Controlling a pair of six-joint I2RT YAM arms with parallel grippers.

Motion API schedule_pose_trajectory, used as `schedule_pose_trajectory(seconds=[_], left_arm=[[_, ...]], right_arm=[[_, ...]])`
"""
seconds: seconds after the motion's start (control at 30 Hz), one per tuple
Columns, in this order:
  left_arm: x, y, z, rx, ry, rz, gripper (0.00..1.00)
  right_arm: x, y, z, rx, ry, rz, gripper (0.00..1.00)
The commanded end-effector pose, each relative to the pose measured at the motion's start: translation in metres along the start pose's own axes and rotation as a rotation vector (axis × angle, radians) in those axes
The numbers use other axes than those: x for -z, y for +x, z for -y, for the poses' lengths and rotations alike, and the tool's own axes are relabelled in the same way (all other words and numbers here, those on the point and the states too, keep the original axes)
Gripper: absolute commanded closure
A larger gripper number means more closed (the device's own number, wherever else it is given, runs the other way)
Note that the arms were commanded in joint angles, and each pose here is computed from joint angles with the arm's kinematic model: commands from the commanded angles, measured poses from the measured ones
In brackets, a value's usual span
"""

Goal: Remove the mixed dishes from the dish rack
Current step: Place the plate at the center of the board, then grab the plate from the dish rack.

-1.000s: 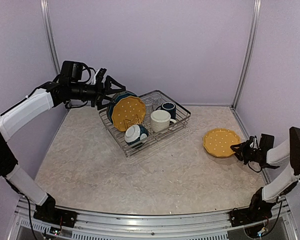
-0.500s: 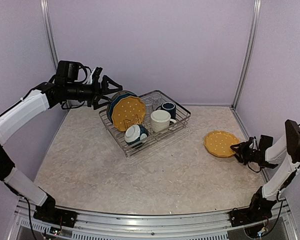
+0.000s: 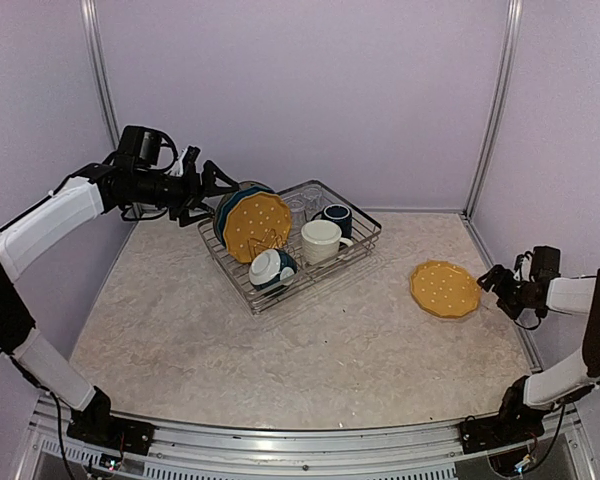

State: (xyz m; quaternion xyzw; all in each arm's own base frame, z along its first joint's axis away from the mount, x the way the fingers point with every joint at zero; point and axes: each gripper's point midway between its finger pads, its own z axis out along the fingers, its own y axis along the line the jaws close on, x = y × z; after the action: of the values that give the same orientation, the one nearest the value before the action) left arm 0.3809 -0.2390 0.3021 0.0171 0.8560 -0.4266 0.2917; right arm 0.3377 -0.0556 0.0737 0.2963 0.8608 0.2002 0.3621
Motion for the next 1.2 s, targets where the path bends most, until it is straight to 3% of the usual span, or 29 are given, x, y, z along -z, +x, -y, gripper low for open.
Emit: schedule_pose_trajectory(seconds=[0.0, 0.2, 0.47, 0.6, 0.83, 0.97, 1.17], left_arm=[[0.001, -0.007, -0.024, 0.008, -0.117, 0.014, 0.01], [-0.001, -0.011, -0.044, 0.021, -0.181, 0.016, 0.01], [0.003, -0.033, -0.067, 0.030, -0.217, 0.044, 0.02], [-0.001, -0.051, -0.083, -0.012, -0.276, 0.044, 0.10], [-0.034, -0.069, -0.072, -0.100, -0.193, 0.002, 0.30], [-0.052, -0.073, -0.076, -0.179, -0.249, -0.021, 0.40], [-0.082, -0.067, -0.089, -0.300, -0.407, -0.071, 0.45]], right_arm=[[0.026, -0.012, 0.017, 0.055, 0.163, 0.056, 0.04], [0.049, -0.035, -0.010, 0.057, 0.073, 0.180, 0.00], [0.058, -0.036, -0.050, 0.154, -0.115, 0.174, 0.00], [0.070, -0.037, -0.077, 0.210, -0.200, 0.188, 0.00], [0.076, -0.027, -0.098, 0.250, -0.234, 0.181, 0.00], [0.076, -0.022, -0.106, 0.260, -0.250, 0.168, 0.00], [0.074, -0.016, -0.115, 0.278, -0.267, 0.157, 0.00]])
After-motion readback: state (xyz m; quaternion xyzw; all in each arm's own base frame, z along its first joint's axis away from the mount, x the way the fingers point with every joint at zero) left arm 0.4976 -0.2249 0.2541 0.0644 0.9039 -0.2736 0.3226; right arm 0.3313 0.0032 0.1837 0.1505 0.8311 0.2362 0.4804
